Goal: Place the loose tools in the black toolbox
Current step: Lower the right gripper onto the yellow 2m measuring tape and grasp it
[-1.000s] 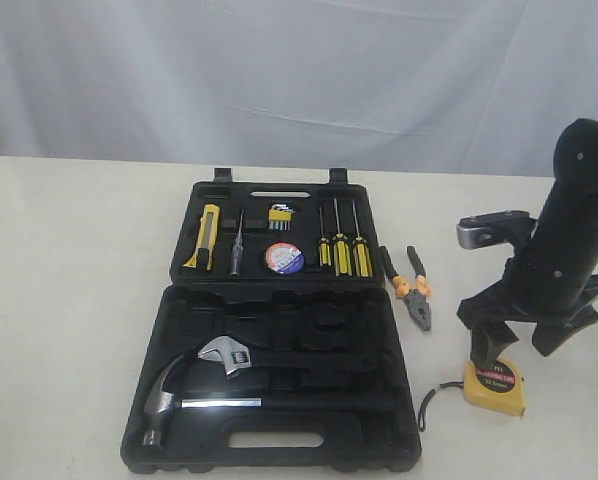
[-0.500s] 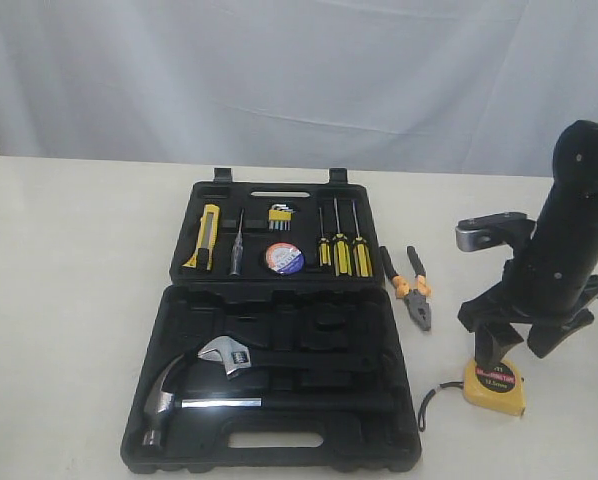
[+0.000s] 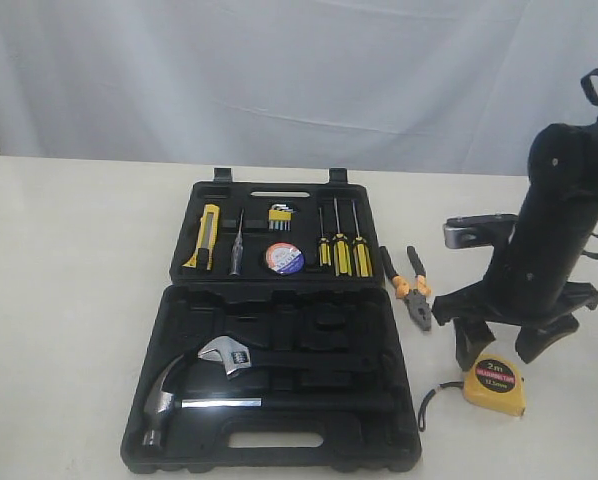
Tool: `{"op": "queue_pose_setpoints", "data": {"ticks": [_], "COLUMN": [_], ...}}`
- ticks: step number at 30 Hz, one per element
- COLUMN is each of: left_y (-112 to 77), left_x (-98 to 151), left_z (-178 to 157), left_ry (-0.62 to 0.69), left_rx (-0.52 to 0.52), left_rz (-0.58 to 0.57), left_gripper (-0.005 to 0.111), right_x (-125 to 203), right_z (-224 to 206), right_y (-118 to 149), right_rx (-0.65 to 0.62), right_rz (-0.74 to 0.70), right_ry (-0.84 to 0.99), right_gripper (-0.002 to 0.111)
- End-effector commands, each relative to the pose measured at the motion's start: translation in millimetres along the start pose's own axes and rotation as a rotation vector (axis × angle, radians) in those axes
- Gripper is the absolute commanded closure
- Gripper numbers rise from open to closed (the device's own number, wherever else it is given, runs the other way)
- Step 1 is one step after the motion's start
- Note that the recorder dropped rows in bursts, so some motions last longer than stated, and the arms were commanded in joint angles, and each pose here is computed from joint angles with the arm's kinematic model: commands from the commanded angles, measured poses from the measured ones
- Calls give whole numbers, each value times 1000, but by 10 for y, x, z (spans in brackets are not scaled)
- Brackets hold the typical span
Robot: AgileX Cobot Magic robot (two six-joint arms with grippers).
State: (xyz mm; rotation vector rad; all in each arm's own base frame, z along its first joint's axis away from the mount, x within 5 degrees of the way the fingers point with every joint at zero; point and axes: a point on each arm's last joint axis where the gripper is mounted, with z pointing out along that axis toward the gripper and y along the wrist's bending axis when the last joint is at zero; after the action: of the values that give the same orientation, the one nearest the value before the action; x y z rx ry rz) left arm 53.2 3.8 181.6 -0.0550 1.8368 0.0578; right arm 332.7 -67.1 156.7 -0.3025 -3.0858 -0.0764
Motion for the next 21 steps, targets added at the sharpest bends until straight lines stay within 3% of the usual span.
{"op": "queue_pose_setpoints", "data": {"ticks": [1,5,16,21], "left_y": [-1,-1,-1,-1], "left_x": [-7,-7,-7,-7], "left_z": [0,0,0,0], "left_ry": [-11,-11,-11,-11], "left_rx": [2,2,2,2], "left_rz": [-3,-3,-3,-3], "left_gripper": [107,107,107,107], "right_x": [-35,-16,129,152], "right_z": [6,-4,317,337], "right_y": [71,59,144,147], "right_rx": [135,219,87,83], "right_rz": [89,149,240,260], "right_ry": [-44,-37,-90,-81], "right_gripper": [41,41,41,41]}}
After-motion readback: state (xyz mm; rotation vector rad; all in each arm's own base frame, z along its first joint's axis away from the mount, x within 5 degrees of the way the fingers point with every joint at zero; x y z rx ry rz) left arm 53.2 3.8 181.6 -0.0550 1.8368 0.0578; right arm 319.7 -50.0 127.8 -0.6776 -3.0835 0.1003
